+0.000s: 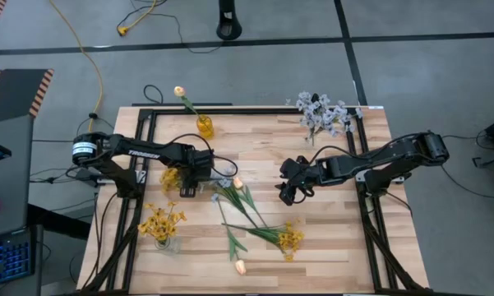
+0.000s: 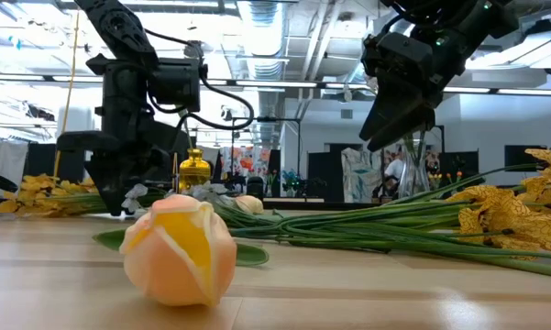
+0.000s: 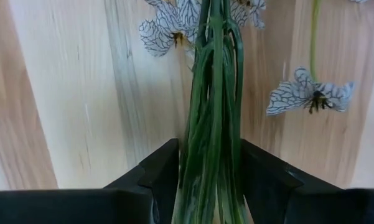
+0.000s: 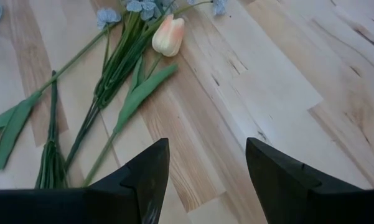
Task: Sort flowers into vase by color
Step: Put the top yellow flowers into the bottom transparent vase
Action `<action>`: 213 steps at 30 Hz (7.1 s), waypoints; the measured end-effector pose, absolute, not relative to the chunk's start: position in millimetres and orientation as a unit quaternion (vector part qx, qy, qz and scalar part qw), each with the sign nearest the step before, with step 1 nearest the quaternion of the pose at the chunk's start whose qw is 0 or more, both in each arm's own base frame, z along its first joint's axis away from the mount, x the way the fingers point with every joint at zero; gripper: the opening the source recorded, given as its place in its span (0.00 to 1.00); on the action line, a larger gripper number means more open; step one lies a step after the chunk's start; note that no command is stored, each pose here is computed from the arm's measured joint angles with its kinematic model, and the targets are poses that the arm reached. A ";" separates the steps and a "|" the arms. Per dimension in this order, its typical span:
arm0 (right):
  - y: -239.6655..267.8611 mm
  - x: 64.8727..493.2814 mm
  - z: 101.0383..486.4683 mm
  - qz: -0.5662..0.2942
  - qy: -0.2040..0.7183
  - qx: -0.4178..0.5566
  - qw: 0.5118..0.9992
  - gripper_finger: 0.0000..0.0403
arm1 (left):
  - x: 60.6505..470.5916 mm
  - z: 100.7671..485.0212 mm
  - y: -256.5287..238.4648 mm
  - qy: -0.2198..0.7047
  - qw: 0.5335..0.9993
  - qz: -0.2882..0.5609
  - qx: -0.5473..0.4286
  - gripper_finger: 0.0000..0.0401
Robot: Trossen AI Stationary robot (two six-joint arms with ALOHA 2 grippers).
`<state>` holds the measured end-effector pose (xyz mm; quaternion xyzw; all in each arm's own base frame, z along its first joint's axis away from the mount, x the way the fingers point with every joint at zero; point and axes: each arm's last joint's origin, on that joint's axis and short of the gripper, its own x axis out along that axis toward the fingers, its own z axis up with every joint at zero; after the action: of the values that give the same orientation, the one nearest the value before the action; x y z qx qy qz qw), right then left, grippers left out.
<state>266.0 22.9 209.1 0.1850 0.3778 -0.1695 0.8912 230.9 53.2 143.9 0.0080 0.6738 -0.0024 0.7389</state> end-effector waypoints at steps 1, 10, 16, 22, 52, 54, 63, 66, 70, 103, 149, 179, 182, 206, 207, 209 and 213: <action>22.9 266.1 209.2 -0.169 0.377 0.185 0.891 0.59 | 230.3 143.9 53.1 0.676 0.737 -0.003 0.008 0.34; 23.3 270.8 213.5 -0.162 0.348 0.193 0.903 0.59 | 225.6 145.5 53.0 0.700 0.714 0.017 0.001 0.12; 23.7 274.6 217.5 -0.146 0.327 0.176 0.917 0.59 | 234.9 162.7 55.6 0.698 0.716 0.023 0.006 0.02; 24.1 278.1 221.7 -0.132 0.306 0.154 0.930 0.59 | 251.4 188.7 60.5 0.676 0.736 0.028 0.037 0.04; 14.0 298.2 264.4 -0.119 0.103 -0.137 0.978 0.59 | 288.3 245.9 67.6 0.567 0.822 0.028 0.051 0.05; 12.5 300.0 262.6 -0.120 0.104 -0.136 0.978 0.59 | 289.8 246.5 67.6 0.559 0.827 0.025 0.049 0.05; 16.6 352.3 251.4 -0.091 0.168 -0.193 0.962 0.59 | 292.1 247.5 68.1 0.549 0.834 0.026 0.050 0.05; 17.3 372.4 249.8 -0.085 0.198 -0.210 0.954 0.59 | 291.9 247.5 68.0 0.549 0.834 0.028 0.047 0.05; 18.9 396.1 247.3 -0.078 0.232 -0.242 0.939 0.59 | 291.7 247.4 67.9 0.550 0.833 0.029 0.045 0.05; 27.5 434.5 225.7 -0.163 0.373 -0.393 0.824 0.12 | 291.0 247.0 67.9 0.554 0.831 0.030 0.044 0.05; 8.7 400.6 254.7 -0.274 0.318 -0.192 0.887 0.12 | 157.1 367.0 39.9 0.388 0.913 0.125 0.007 0.42; -11.5 416.6 303.0 -0.224 -0.056 -0.034 0.972 0.12 | 140.5 295.5 36.9 0.011 0.985 0.169 -0.044 0.42; -14.1 416.9 305.8 -0.198 -0.071 -0.035 0.977 0.12 | 146.0 298.3 37.2 -0.008 0.988 0.151 -0.043 0.42; -16.5 417.3 306.1 -0.179 -0.072 -0.038 0.980 0.12 | 174.9 308.3 41.5 -0.096 0.990 0.105 -0.012 0.42; -16.5 417.3 306.2 -0.179 -0.072 -0.038 0.980 0.12 | 174.6 308.9 41.5 -0.099 0.989 0.107 -0.012 0.42; -16.5 417.4 306.0 -0.180 -0.071 -0.038 0.980 0.12 | 174.4 309.2 42.1 -0.101 0.988 0.118 -0.013 0.42; -15.7 417.5 305.7 -0.179 -0.069 -0.039 0.981 0.12 | 174.9 308.8 43.0 -0.102 0.986 0.130 -0.019 0.42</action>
<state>417.5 -15.7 305.7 -0.0387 -0.0691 -0.1786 0.9807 174.9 43.0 308.8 -0.0188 -0.1016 0.1301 0.9861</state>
